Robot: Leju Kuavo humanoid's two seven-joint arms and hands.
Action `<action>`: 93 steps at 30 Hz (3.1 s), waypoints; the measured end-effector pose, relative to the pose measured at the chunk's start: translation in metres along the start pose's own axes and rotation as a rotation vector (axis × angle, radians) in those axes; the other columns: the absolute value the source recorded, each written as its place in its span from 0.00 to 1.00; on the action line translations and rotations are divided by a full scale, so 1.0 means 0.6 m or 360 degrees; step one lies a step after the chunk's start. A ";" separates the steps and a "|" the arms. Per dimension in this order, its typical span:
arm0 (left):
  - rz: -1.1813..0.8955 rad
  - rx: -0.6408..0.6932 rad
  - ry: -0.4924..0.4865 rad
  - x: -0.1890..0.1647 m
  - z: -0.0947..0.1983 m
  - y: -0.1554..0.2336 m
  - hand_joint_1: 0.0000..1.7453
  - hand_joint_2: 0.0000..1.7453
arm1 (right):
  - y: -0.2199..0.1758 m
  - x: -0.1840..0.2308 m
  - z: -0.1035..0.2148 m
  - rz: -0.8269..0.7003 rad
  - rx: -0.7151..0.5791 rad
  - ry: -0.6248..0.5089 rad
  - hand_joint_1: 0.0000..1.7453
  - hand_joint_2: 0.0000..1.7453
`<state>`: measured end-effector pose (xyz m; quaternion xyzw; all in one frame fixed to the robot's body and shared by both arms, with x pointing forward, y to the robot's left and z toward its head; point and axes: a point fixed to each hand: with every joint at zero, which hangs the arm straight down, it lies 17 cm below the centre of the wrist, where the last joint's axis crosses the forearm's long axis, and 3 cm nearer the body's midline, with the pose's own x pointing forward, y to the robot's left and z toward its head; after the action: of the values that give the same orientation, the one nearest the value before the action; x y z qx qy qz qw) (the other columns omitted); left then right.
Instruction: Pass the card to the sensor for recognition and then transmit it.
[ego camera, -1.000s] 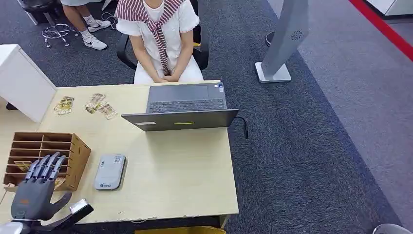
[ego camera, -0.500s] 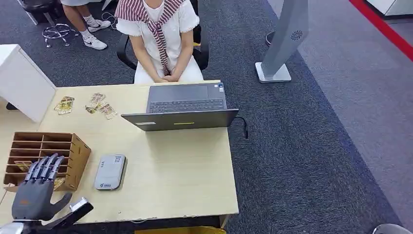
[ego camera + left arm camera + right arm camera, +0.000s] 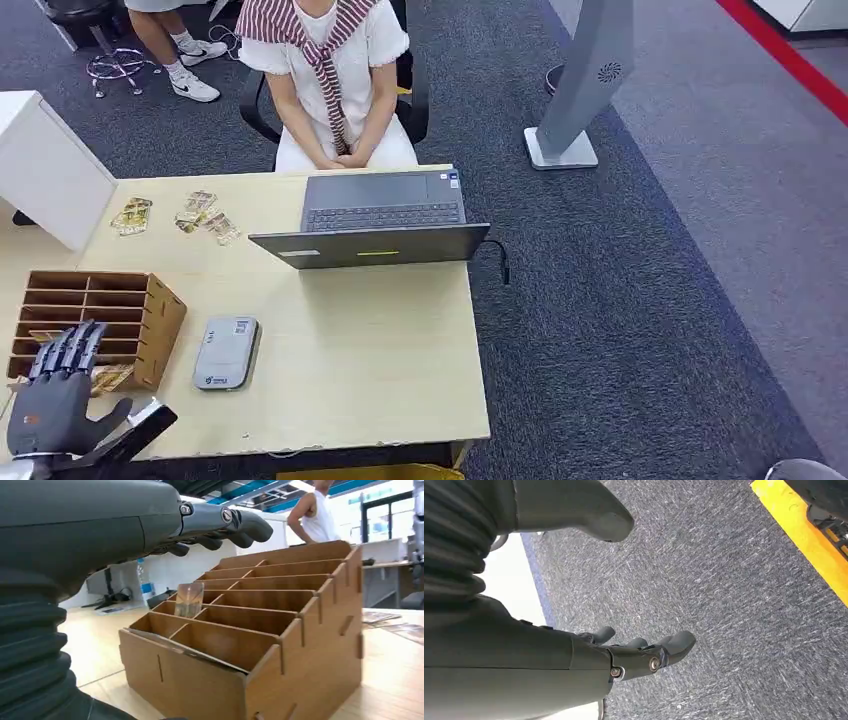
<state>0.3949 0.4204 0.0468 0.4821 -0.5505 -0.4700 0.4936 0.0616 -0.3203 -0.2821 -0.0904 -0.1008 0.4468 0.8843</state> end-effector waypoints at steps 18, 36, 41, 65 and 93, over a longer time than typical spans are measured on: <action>0.0017 0.0026 0.0031 -0.017 -0.002 -0.002 1.00 1.00 | -0.002 -0.002 0.000 0.0025 0.0001 -0.0005 0.00 1.00; 0.0059 0.0112 0.0001 -0.008 -0.004 0.012 1.00 1.00 | -0.001 -0.002 0.000 0.0055 0.0008 -0.0017 0.00 1.00; 0.0062 0.0113 0.0000 -0.008 -0.005 0.011 1.00 1.00 | -0.002 -0.001 0.000 0.0058 0.0008 -0.0025 0.00 1.00; 0.0036 0.0406 -0.0230 0.071 0.019 0.111 1.00 1.00 | 0.001 -0.002 0.001 0.0077 0.0017 -0.0026 0.00 1.00; -0.0015 0.1012 -0.0345 0.252 -0.305 0.418 1.00 1.00 | -0.050 0.070 -0.007 0.0276 0.0061 -0.0096 0.00 1.00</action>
<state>0.5531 0.2858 0.3227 0.5617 -0.7166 -0.3256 0.2548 0.1103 -0.3043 -0.2744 -0.0685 -0.1106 0.5260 0.8405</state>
